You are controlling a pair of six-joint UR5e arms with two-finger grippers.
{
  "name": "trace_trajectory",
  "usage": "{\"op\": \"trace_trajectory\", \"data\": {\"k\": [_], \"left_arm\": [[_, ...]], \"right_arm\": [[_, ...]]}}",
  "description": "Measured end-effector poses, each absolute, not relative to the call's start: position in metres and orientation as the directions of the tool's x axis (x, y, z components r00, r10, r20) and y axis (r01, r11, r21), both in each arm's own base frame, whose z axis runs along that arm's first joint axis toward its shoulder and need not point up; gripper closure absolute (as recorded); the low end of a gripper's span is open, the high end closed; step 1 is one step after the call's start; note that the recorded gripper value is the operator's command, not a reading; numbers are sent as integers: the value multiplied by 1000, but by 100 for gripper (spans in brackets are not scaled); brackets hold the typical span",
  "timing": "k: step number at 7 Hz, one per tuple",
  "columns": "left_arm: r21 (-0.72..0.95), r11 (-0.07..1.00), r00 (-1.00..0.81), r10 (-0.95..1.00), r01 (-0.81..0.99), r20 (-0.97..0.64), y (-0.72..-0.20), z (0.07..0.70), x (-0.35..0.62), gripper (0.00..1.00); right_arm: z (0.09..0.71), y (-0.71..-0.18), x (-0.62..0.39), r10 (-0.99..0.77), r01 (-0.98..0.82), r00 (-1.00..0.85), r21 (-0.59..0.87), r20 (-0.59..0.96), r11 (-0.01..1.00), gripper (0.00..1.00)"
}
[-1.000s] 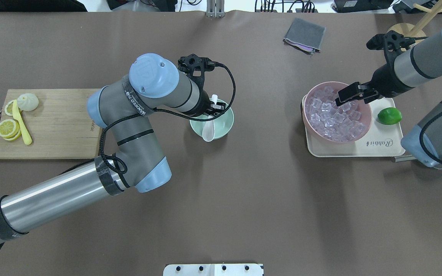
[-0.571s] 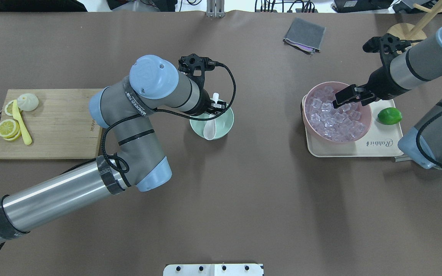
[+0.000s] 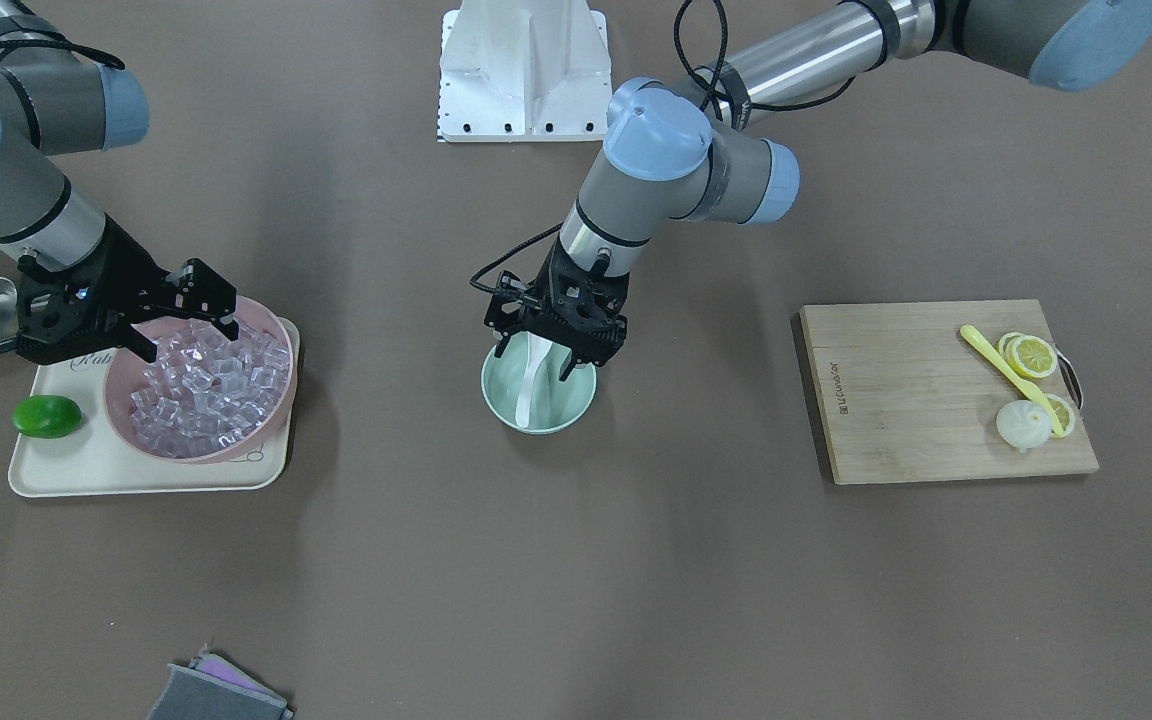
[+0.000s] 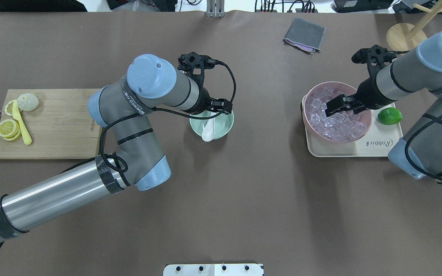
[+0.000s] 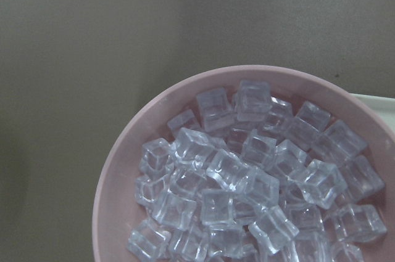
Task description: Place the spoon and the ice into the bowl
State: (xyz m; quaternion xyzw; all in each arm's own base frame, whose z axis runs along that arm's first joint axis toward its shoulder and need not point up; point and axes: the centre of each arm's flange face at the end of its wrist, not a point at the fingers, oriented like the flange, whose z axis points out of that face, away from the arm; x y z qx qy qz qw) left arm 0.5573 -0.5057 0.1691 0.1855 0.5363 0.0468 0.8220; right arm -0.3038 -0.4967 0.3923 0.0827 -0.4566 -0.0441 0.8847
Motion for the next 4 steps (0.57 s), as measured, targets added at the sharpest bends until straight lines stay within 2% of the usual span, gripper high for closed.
{"op": "trace_trajectory", "data": {"k": [4], "left_arm": [[357, 925, 419, 276, 129, -865, -505, 173, 548, 8]], "right_arm": [[395, -507, -324, -117, -4, 587, 148, 801, 989, 32]]}}
